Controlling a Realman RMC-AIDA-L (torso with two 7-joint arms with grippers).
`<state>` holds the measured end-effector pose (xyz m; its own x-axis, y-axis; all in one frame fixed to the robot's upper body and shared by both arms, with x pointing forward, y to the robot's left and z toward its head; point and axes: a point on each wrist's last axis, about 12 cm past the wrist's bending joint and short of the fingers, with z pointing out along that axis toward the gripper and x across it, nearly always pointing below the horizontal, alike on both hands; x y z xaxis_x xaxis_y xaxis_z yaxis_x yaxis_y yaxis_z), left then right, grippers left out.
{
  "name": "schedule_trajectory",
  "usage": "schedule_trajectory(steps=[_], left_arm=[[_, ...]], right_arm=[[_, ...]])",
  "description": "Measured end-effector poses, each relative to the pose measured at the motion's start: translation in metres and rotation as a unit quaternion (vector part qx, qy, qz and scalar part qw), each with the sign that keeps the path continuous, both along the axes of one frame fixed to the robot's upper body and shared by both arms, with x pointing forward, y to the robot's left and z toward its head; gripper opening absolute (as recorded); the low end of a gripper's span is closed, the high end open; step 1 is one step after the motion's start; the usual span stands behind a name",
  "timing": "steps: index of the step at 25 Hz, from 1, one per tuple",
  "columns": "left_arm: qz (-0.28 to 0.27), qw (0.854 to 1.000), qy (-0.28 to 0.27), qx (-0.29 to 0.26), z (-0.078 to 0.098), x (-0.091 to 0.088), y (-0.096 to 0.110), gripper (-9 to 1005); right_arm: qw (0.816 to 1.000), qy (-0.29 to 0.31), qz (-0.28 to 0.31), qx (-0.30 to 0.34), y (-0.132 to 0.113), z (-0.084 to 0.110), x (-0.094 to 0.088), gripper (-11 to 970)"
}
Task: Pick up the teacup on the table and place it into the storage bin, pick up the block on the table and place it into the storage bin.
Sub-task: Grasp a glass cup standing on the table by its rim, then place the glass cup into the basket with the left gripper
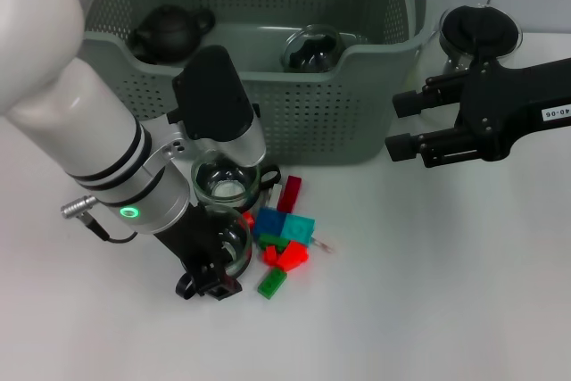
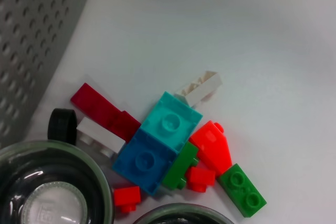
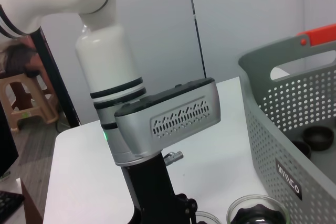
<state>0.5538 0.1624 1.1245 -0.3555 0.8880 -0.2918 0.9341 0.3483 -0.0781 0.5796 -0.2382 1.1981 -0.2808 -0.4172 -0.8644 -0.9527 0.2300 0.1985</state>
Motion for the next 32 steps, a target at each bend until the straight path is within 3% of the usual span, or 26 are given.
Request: schedule_trajectory(steps=[14,25,32], left_arm=[[0.001,1.000,0.001,0.004,-0.0053,-0.0007,-0.0049,382],[-0.004,1.000,-0.004,0.010,-0.0060,-0.0010,-0.0087,58],[-0.008,1.000,-0.004,0.017,-0.0047,-0.0020,-0.0082,50]], right_arm=[[1.000,-0.003,0.003,0.000,0.0000,0.0000,-0.0003,689],[1.000,-0.003,0.000,0.003,-0.0012,0.0003,0.0000,689],[1.000,0.001,-0.002,0.005,-0.0019,-0.0016,-0.0004,688]])
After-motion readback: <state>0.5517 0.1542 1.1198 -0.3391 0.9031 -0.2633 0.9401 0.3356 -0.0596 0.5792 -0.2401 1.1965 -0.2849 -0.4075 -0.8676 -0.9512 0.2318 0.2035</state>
